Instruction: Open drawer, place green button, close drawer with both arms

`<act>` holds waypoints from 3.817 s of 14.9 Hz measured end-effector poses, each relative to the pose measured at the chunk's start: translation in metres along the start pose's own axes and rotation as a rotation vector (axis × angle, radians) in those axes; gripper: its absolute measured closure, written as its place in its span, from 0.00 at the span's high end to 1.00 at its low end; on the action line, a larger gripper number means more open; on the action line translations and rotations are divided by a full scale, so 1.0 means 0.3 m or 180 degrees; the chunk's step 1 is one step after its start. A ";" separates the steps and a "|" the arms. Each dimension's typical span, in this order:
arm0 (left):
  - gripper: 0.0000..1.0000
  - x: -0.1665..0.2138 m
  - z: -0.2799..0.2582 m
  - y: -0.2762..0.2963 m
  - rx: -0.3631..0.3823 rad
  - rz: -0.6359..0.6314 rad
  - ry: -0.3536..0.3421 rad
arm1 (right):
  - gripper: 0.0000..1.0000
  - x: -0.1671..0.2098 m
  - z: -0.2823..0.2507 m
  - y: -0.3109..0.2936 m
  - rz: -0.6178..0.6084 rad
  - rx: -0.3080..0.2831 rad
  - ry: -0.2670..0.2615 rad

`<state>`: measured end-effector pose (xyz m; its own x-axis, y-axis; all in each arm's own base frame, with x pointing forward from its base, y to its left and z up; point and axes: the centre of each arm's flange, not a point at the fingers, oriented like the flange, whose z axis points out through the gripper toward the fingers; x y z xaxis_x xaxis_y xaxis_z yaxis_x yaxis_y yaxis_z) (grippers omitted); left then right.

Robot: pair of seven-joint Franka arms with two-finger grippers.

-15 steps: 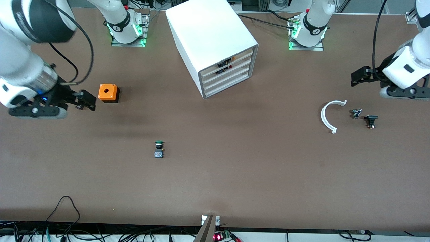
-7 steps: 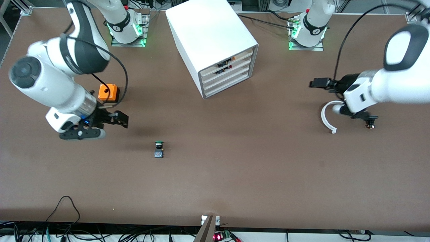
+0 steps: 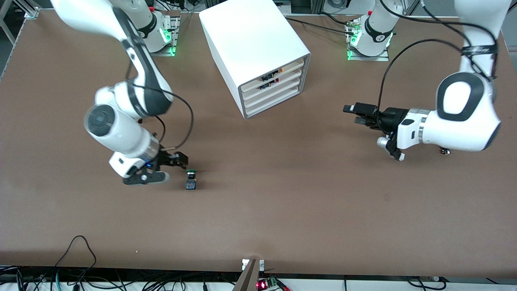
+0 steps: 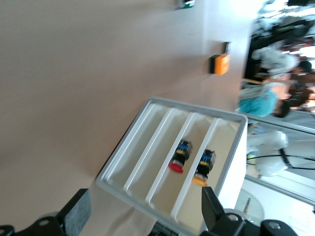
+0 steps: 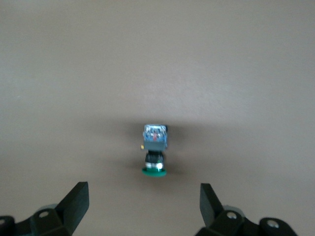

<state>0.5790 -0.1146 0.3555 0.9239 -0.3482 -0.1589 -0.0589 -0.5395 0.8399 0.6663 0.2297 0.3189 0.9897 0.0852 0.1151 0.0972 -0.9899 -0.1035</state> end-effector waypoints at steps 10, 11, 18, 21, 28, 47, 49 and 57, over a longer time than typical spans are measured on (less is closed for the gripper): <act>0.84 -0.212 0.597 -0.339 -0.0924 0.0395 0.0186 | 1.00 -0.006 0.374 0.027 0.0025 -0.0008 0.0257; 0.83 -0.216 0.643 -0.341 -0.0952 0.0419 0.0140 | 1.00 -0.011 0.399 0.031 0.0063 -0.0011 0.0252; 0.73 -0.235 0.836 -0.384 -0.0972 0.0546 0.0045 | 0.93 -0.026 0.456 -0.014 0.0194 -0.0003 0.0228; 0.63 -0.248 0.905 -0.369 -0.0976 0.0605 0.0039 | 0.75 -0.018 0.449 -0.009 0.0199 -0.0009 0.0250; 0.45 -0.294 1.006 -0.388 -0.1089 0.0706 0.0011 | 0.41 -0.010 0.443 -0.006 0.0122 -0.0068 0.0281; 0.14 -0.171 0.907 -0.414 -0.1053 0.0821 0.0273 | 0.41 0.162 0.052 -0.049 0.0310 -0.0274 -0.0213; 0.14 -0.093 0.805 -0.420 -0.0901 0.0810 0.0292 | 0.41 0.166 -0.035 -0.081 0.0444 -0.0302 -0.0307; 0.21 0.058 0.616 -0.450 -0.0598 0.0818 0.0377 | 0.41 0.084 -0.249 -0.333 0.1327 -0.0456 -0.0490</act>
<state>0.5332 -0.1894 0.1434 0.9260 -0.3572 0.1224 -0.2350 -0.2913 0.9273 0.6737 0.3221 0.4060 0.9464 -0.3181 -0.0565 -0.3169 -0.9480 0.0288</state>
